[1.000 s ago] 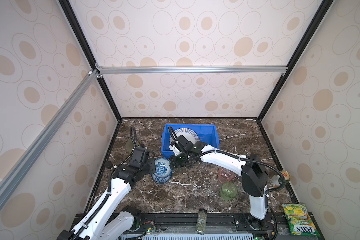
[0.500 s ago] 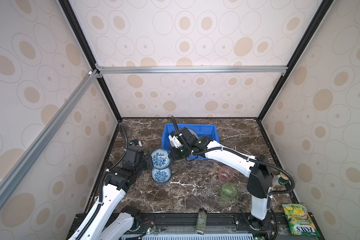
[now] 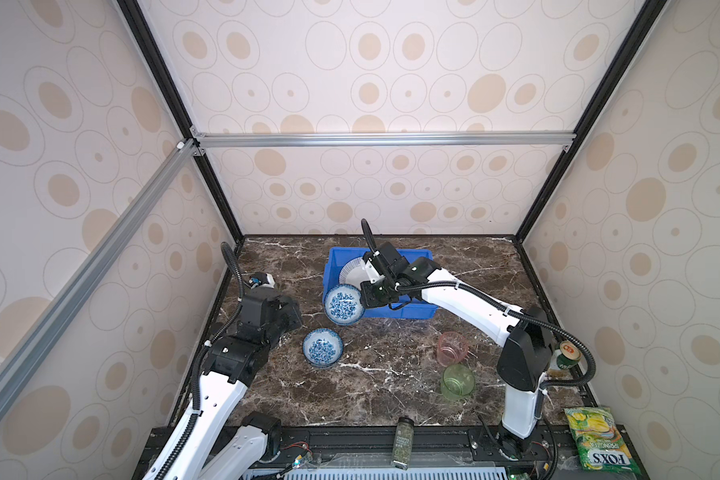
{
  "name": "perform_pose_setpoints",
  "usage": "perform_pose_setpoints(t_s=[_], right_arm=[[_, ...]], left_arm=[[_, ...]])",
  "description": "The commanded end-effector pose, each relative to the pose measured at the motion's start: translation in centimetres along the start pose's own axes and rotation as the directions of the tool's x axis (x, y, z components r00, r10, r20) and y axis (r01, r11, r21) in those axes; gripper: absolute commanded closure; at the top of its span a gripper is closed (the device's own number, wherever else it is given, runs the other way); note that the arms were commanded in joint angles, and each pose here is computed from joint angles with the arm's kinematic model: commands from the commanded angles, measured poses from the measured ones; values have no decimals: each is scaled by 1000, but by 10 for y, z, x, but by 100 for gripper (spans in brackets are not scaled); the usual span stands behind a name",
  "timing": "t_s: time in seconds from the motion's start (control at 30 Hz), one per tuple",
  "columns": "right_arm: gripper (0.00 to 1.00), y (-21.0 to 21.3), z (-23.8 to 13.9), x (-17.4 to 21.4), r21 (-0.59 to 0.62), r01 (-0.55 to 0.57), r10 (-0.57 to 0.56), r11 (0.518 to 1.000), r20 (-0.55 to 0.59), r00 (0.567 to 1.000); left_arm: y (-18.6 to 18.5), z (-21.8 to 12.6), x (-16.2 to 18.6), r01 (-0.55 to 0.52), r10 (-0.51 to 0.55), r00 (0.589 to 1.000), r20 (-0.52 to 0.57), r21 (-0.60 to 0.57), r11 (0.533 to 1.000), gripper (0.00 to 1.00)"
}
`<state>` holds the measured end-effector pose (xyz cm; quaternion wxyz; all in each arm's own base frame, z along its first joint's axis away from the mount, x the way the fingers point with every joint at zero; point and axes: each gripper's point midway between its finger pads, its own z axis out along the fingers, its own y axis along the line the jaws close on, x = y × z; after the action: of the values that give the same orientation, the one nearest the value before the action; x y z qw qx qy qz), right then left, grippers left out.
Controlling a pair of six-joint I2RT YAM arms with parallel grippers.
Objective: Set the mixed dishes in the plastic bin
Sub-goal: 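Lift the top floral bowl into the bin with the right gripper, then lower the floral bowl onto the striped plate and open the right gripper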
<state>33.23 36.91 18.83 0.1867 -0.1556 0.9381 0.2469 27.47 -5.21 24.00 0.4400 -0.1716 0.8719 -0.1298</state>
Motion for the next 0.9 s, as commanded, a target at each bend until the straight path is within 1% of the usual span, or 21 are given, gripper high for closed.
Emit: perform_pose_setpoints(t_s=[0.0, 0.17, 0.3, 0.53, 0.73, 0.87], right_arm=[[100, -2, -19, -29, -13, 4, -3, 1000, 75, 997], [100, -25, -22, -49, 11, -31, 29, 999, 98, 995], [100, -41, -11, -58, 25, -68, 66, 997, 79, 995], [100, -64, 9, -69, 42, -137, 135, 990, 39, 990], [100, -77, 20, -76, 85, -159, 158, 984, 20, 987], [100, -90, 25, -83, 109, -183, 181, 977, 27, 983]], left_arm=[[-4, 2, -4, 18, -19, 1000, 6, 14, 1000, 64], [-7, 17, 14, 15, -13, 998, -58, 39, 999, 64], [-11, 26, 26, 3, 5, 993, -116, 64, 998, 65], [0, 30, 30, -26, 27, 992, -125, 10, 1000, 65], [2, 36, 39, -35, 35, 988, -153, 6, 999, 64], [0, 39, 43, -37, 40, 985, -169, 22, 999, 64]])
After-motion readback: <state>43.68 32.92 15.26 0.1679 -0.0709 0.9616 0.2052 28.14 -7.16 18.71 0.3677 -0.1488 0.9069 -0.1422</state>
